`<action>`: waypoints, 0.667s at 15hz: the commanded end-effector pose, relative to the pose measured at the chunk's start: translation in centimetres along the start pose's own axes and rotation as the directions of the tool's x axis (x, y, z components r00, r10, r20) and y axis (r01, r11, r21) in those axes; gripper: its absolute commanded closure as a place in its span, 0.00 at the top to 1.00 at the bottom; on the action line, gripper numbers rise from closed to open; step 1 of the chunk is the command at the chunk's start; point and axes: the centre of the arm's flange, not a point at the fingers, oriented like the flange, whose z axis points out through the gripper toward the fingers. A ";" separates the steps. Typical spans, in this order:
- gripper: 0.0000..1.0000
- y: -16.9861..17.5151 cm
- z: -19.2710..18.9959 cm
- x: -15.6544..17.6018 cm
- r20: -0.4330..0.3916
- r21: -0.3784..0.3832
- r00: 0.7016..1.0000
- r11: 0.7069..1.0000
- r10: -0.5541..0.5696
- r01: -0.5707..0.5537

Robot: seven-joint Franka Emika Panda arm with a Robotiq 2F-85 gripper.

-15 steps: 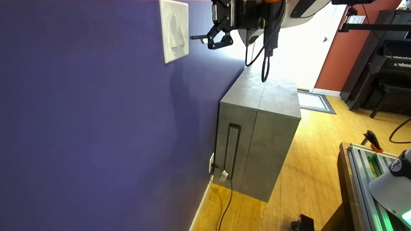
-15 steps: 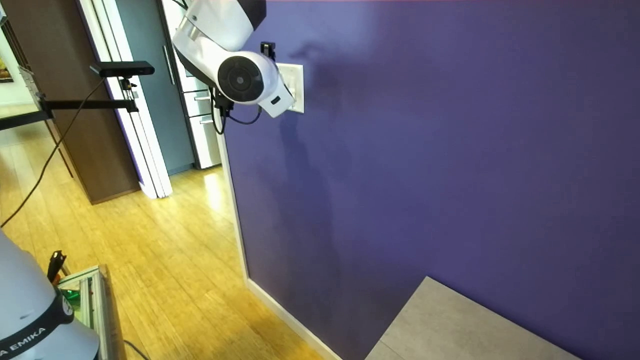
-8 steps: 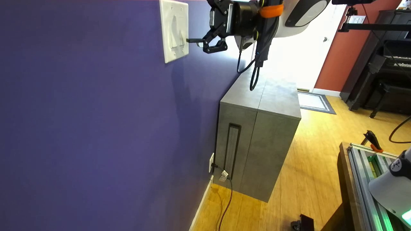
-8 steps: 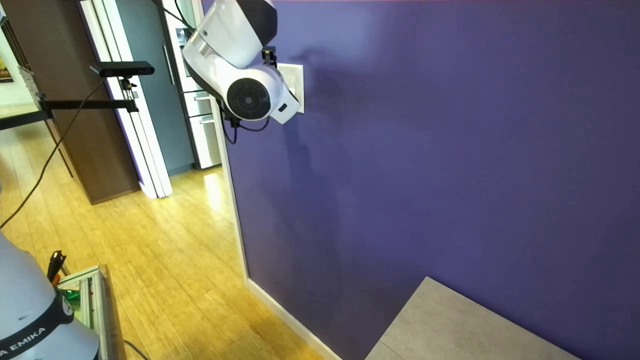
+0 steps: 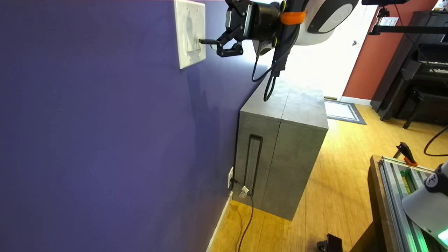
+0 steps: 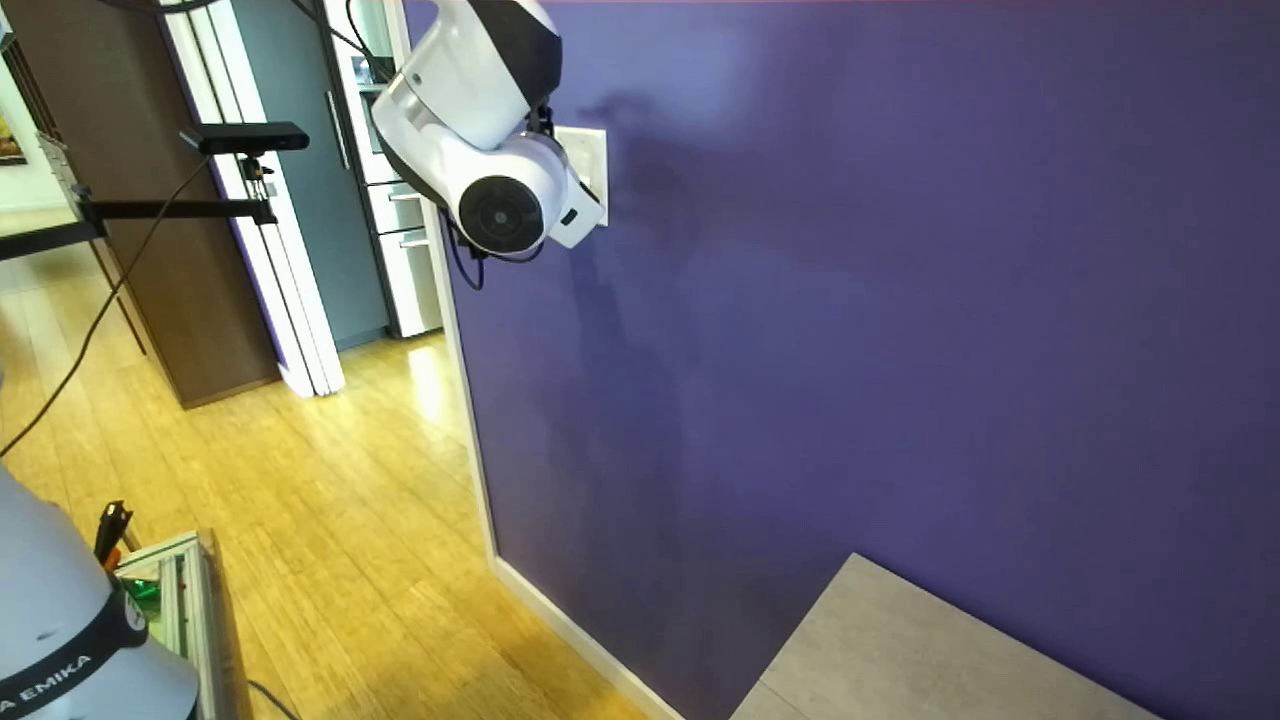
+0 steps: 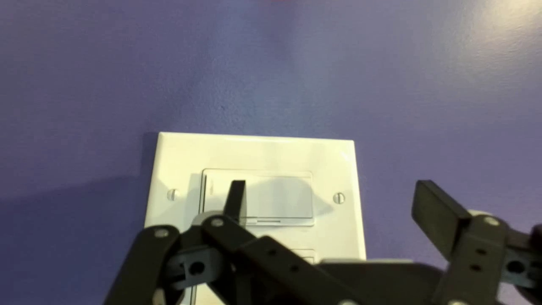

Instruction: Flick the light switch on the right side

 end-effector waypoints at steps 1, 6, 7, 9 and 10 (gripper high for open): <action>1.00 0.2 0.9 0.3 -0.008 0.038 1.000 0.999 -0.016 0.016; 1.00 0.5 1.1 0.7 -0.008 0.030 0.999 0.999 -0.034 0.034; 1.00 0.5 1.2 0.7 -0.009 0.031 0.999 0.999 -0.036 0.037; 1.00 0.5 1.3 0.9 -0.010 0.033 0.999 0.999 -0.042 0.043; 1.00 0.5 1.4 1.1 -0.010 0.033 0.999 0.998 -0.044 0.044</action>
